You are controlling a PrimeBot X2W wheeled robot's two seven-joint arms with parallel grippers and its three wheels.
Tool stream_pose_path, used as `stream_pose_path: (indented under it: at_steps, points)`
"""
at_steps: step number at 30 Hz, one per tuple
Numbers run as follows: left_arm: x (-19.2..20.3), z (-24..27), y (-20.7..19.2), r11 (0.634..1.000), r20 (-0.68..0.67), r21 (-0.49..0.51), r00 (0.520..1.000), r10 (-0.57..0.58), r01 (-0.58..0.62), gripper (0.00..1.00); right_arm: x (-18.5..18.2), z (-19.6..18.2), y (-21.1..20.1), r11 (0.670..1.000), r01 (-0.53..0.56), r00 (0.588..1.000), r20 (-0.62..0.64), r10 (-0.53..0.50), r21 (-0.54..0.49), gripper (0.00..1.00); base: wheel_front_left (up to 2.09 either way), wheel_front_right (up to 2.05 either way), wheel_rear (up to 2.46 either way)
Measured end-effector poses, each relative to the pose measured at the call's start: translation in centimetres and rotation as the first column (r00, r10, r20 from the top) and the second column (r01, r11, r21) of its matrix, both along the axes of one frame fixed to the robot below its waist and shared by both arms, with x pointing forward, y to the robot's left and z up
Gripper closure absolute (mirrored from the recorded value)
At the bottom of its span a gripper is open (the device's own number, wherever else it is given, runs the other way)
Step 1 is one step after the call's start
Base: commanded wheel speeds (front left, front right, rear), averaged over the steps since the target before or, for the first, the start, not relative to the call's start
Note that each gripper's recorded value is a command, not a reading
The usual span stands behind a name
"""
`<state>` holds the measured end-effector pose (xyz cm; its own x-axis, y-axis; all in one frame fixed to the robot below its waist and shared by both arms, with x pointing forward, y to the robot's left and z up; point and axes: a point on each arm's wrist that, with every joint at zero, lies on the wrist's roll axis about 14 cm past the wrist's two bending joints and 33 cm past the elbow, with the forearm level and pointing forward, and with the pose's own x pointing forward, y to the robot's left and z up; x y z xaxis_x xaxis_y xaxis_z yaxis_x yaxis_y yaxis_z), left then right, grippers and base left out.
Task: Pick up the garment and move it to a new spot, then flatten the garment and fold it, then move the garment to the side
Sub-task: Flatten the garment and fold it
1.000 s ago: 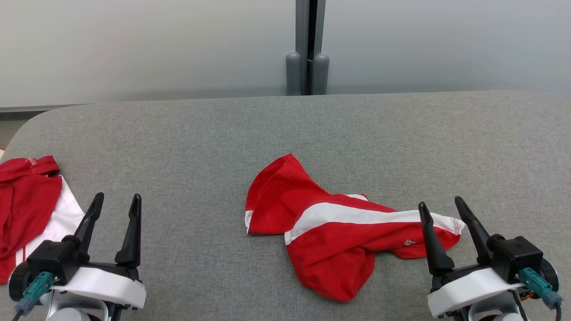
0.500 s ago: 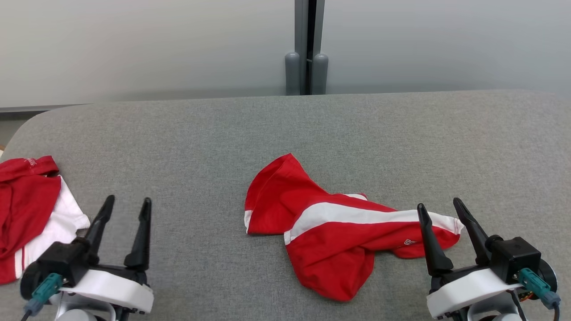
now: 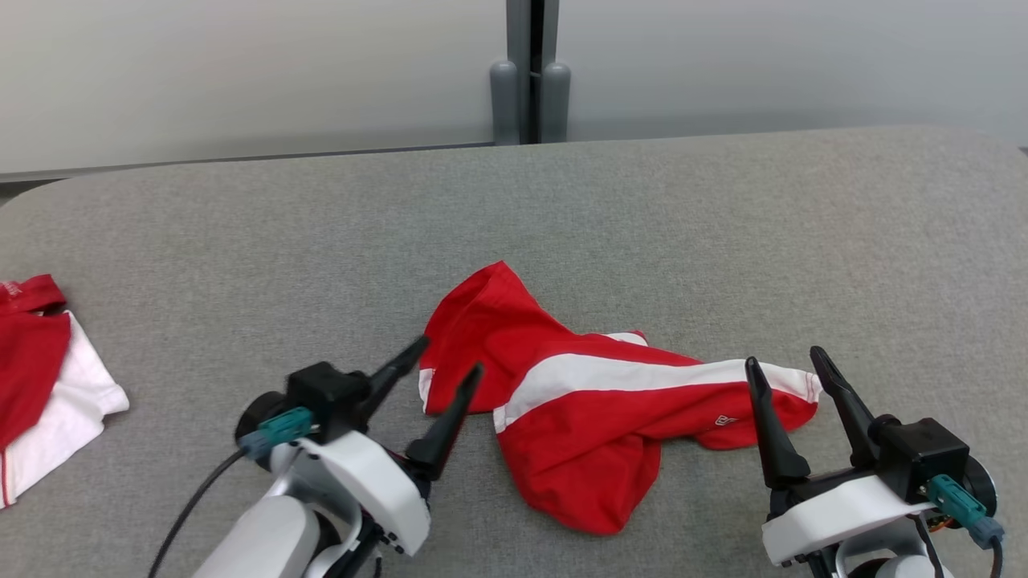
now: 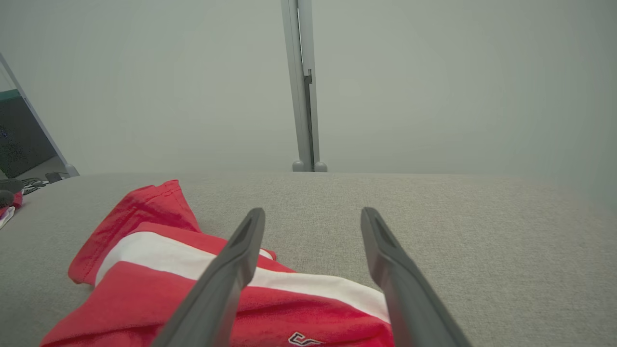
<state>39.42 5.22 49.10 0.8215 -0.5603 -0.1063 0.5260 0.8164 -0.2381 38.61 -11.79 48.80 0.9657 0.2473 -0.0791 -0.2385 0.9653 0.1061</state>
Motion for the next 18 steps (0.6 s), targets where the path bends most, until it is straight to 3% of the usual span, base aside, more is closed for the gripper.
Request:
stream_pose_path:
  at_steps: [8, 18]
  points:
    - [-0.8, -3.8, -4.6, 0.984, -0.167, 0.007, 0.970, -0.176, 0.179, 0.00, 0.2, -0.9, -0.7, 1.000, 0.022, 1.000, -0.023, -0.021, 0.002, 0.00, 0.00, 0.00, 0.00]
    - [-1.9, -8.2, -5.1, 0.968, -0.323, 0.029, 0.919, -0.227, 0.249, 0.00, 0.2, -1.8, -1.9, 0.998, 0.057, 0.997, -0.043, -0.057, 0.001, 0.00, 0.00, 0.00, 0.00]
